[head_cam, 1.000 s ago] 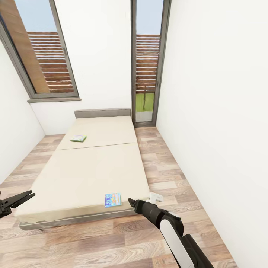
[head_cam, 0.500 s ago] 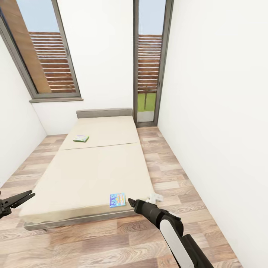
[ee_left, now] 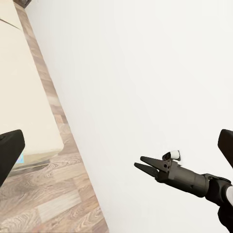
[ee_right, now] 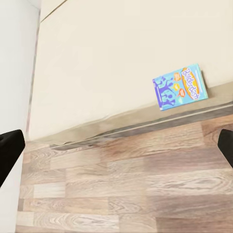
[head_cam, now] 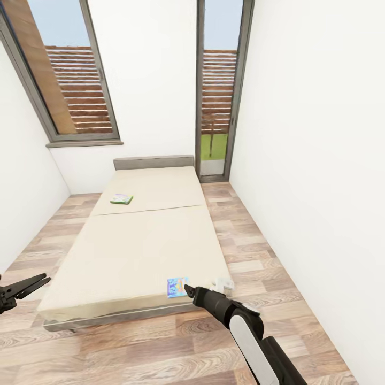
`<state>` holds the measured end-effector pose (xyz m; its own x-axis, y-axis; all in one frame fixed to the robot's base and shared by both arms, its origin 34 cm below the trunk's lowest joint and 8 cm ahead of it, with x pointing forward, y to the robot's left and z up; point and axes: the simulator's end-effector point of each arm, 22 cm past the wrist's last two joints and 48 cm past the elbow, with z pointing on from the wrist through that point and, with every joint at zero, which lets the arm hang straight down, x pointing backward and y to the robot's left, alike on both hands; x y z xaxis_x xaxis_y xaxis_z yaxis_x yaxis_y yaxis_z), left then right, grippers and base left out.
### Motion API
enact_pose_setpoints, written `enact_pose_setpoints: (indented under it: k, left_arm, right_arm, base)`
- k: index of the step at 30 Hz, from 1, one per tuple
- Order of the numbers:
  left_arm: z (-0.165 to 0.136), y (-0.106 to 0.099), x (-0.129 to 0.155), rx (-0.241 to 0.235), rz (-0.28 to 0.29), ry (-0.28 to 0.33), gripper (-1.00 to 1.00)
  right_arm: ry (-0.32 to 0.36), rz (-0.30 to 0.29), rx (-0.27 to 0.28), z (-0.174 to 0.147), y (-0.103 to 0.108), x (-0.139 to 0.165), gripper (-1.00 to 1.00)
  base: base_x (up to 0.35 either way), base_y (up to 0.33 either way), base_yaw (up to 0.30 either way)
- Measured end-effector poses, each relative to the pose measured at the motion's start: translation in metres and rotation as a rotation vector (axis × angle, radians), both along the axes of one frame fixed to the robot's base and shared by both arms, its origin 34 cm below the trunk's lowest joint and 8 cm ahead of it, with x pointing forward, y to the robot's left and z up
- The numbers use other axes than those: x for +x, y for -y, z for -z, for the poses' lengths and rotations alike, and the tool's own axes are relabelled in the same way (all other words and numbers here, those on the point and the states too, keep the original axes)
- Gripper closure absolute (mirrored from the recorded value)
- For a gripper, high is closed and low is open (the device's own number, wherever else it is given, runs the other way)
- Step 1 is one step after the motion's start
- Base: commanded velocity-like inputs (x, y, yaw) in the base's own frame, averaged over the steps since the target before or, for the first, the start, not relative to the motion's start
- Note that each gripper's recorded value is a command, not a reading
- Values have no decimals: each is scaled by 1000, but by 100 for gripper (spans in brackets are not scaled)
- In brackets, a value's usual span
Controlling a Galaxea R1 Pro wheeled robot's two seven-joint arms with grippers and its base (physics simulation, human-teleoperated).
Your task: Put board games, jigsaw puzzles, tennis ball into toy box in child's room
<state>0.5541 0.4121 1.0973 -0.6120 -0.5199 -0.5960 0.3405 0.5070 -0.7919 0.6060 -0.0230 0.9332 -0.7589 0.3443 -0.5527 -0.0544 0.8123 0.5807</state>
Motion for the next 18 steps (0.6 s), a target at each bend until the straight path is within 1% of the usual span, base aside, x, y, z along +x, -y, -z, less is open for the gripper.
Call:
enact_pose_setpoints:
  k: [5, 12, 18]
  left_arm:
    - [0, 0, 0, 0, 0, -1, -100]
    - [0, 0, 0, 1, 0, -1, -100]
    - [0, 0, 0, 0, 0, 0, -100]
  right_arm:
    - [1, 1, 0, 0, 0, 0, -100]
    - [0, 0, 0, 0, 0, 0, -100]
    - [1, 1, 0, 0, 0, 0, -100]
  base:
    - [0, 141, 0]
    - [0, 229, 0]
    - [1, 192, 0]
